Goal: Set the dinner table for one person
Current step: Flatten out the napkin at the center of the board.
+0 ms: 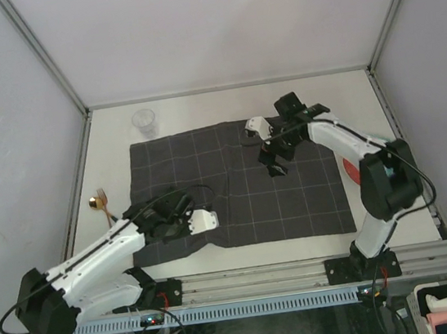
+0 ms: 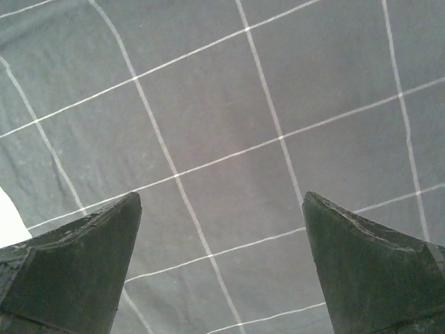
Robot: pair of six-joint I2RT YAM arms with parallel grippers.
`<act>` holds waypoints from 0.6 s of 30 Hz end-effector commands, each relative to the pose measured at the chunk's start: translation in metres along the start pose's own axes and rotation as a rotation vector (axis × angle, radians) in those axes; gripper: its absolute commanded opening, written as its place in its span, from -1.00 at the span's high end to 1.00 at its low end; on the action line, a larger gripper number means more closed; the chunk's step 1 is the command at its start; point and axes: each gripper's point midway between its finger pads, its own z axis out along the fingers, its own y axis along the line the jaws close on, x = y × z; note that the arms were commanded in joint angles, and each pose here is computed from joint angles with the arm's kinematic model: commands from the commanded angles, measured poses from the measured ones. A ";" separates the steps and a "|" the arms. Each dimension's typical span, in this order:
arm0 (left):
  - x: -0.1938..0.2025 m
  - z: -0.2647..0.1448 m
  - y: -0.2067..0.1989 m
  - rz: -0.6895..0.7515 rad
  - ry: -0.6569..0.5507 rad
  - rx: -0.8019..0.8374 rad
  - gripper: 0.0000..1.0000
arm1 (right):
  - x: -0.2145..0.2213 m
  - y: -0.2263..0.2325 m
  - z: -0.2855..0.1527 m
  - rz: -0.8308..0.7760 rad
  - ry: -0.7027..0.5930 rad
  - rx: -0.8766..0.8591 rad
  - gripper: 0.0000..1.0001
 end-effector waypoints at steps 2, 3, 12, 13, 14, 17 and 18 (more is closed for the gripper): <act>0.022 -0.022 0.031 -0.152 -0.031 -0.198 0.34 | -0.015 -0.009 0.012 -0.101 0.084 -0.102 -0.99; 0.027 -0.027 0.035 -0.176 -0.033 -0.230 0.33 | -0.014 -0.012 0.016 -0.116 0.103 -0.118 -0.99; 0.056 -0.059 0.067 -0.448 -0.075 -0.470 0.09 | -0.002 -0.020 0.060 -0.190 0.184 -0.135 -0.99; 0.058 -0.060 0.069 -0.473 -0.079 -0.486 0.05 | -0.003 -0.018 0.066 -0.207 0.179 -0.131 -0.99; 0.060 -0.062 0.071 -0.496 -0.084 -0.502 0.03 | -0.002 -0.015 0.070 -0.222 0.177 -0.127 -0.99; 0.066 -0.059 0.074 -0.552 -0.098 -0.538 -0.05 | -0.001 -0.010 0.083 -0.249 0.163 -0.093 -0.99; 0.069 -0.055 0.073 -0.557 -0.091 -0.545 -0.06 | -0.003 -0.008 0.086 -0.254 0.157 -0.091 -0.99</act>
